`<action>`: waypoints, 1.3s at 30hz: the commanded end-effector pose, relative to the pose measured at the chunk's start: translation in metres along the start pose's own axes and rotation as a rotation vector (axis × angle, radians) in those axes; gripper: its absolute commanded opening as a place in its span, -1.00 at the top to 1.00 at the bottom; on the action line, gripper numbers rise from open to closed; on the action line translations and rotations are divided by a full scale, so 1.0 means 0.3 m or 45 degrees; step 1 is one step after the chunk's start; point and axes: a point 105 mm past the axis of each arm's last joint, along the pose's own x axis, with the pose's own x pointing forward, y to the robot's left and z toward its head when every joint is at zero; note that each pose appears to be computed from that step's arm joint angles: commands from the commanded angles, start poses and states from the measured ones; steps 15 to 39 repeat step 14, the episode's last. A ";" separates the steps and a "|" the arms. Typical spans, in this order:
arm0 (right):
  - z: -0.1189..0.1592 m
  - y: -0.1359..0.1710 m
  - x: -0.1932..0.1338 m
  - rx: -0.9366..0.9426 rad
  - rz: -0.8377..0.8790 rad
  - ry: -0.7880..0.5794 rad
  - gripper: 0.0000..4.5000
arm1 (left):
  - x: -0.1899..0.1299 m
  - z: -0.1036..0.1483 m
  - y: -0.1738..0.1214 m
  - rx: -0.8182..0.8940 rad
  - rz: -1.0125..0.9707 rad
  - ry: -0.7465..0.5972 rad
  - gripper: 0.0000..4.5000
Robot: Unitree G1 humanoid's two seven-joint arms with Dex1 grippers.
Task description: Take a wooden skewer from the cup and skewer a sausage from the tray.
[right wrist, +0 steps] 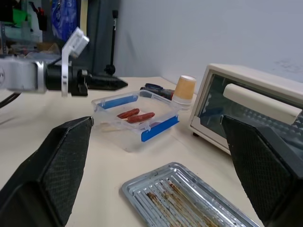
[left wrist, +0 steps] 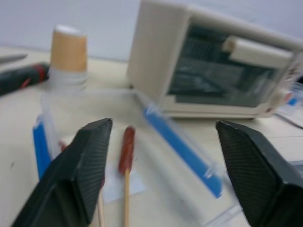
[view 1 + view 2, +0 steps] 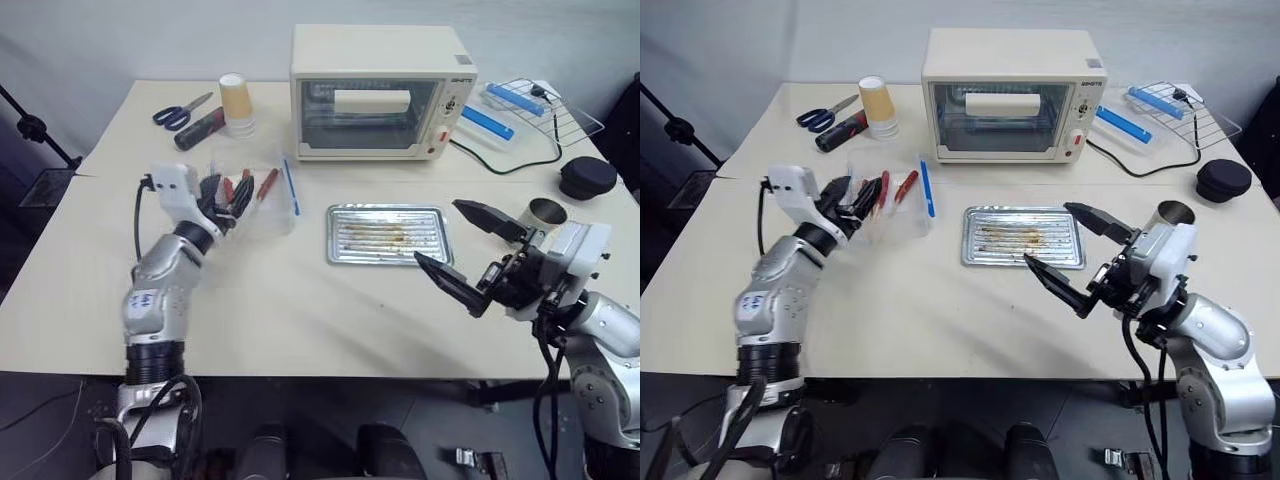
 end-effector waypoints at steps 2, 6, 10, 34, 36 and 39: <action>-0.005 0.076 -0.061 0.003 0.328 0.141 -1.00 | -0.237 0.005 -0.077 0.345 -0.733 0.272 -0.90; -0.058 0.176 -0.130 0.050 0.604 0.281 -1.00 | -0.404 -0.077 -0.040 0.490 -1.000 0.570 -0.90; -0.119 0.192 -0.161 0.115 0.586 0.319 -1.00 | -0.489 -0.165 -0.024 0.503 -1.026 0.656 -0.90; -0.159 0.168 -0.173 0.145 0.457 0.313 -1.00 | -0.489 -0.210 -0.020 0.444 -0.881 0.618 -0.90; -0.159 0.168 -0.173 0.145 0.457 0.313 -1.00 | -0.489 -0.210 -0.020 0.444 -0.881 0.618 -0.90; -0.159 0.168 -0.173 0.145 0.457 0.313 -1.00 | -0.489 -0.210 -0.020 0.444 -0.881 0.618 -0.90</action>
